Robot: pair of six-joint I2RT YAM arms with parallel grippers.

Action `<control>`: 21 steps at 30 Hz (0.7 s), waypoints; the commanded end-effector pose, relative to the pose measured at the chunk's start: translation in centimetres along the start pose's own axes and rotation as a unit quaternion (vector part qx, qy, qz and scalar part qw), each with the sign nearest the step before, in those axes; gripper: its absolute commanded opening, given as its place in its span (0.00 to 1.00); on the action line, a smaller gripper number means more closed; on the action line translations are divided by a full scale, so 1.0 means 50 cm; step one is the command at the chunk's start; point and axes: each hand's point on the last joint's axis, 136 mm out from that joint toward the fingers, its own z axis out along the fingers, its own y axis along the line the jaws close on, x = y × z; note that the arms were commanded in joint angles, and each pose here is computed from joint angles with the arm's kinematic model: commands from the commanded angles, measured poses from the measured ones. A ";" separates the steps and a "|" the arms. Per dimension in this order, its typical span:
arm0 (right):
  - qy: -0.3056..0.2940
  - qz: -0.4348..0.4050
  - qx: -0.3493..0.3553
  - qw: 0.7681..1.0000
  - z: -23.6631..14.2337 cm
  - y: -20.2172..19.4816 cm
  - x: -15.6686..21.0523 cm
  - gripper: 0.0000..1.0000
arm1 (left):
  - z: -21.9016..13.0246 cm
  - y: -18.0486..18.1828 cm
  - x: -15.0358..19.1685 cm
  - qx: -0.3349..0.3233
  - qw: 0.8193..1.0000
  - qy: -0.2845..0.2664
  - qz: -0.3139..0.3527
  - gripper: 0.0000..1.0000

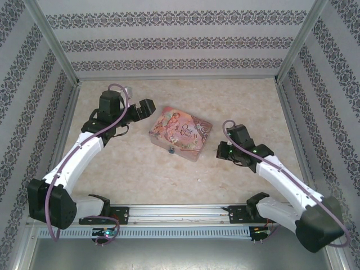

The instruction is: Unlock the padlock with the key

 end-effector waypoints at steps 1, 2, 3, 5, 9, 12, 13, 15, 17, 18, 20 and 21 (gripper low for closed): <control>-0.123 -0.037 -0.048 0.991 -0.045 0.062 -0.088 0.00 | -0.026 -0.075 -0.010 0.073 0.996 0.010 -0.050 1.00; -0.151 -0.056 -0.055 0.985 -0.059 0.075 -0.101 0.00 | -0.026 -0.087 -0.005 0.083 0.995 0.015 -0.061 1.00; -0.174 -0.071 -0.059 0.980 -0.071 0.087 -0.110 0.00 | -0.027 -0.097 0.002 0.092 0.993 0.021 -0.071 0.99; -0.223 -0.104 -0.062 0.967 -0.095 0.109 -0.129 0.00 | -0.026 -0.123 0.017 0.111 0.989 0.031 -0.095 0.99; -0.303 -0.176 -0.073 0.934 -0.134 0.157 -0.150 0.00 | -0.017 -0.176 0.049 0.150 0.977 0.046 -0.146 0.98; -0.355 -0.220 -0.068 0.906 -0.158 0.180 -0.163 0.00 | -0.006 -0.200 0.074 0.155 0.967 0.049 -0.198 0.97; -0.369 -0.236 -0.065 0.897 -0.165 0.189 -0.167 0.00 | -0.004 -0.197 0.081 0.142 0.964 0.040 -0.220 0.97; -0.388 -0.267 -0.061 0.880 -0.176 0.205 -0.173 0.00 | -0.008 -0.196 0.087 0.129 0.956 0.009 -0.264 0.96; -0.406 -0.303 -0.059 0.860 -0.184 0.226 -0.177 0.00 | -0.007 -0.199 0.096 0.129 0.938 -0.008 -0.321 0.95; -0.414 -0.319 -0.058 0.850 -0.186 0.235 -0.177 0.00 | -0.005 -0.201 0.103 0.131 0.930 -0.008 -0.343 0.95; -0.435 -0.352 -0.057 0.827 -0.194 0.254 -0.181 0.00 | 0.001 -0.212 0.112 0.140 0.910 -0.004 -0.390 0.93; -0.441 -0.367 -0.057 0.817 -0.195 0.263 -0.181 0.00 | 0.004 -0.217 0.117 0.144 0.902 -0.001 -0.407 0.93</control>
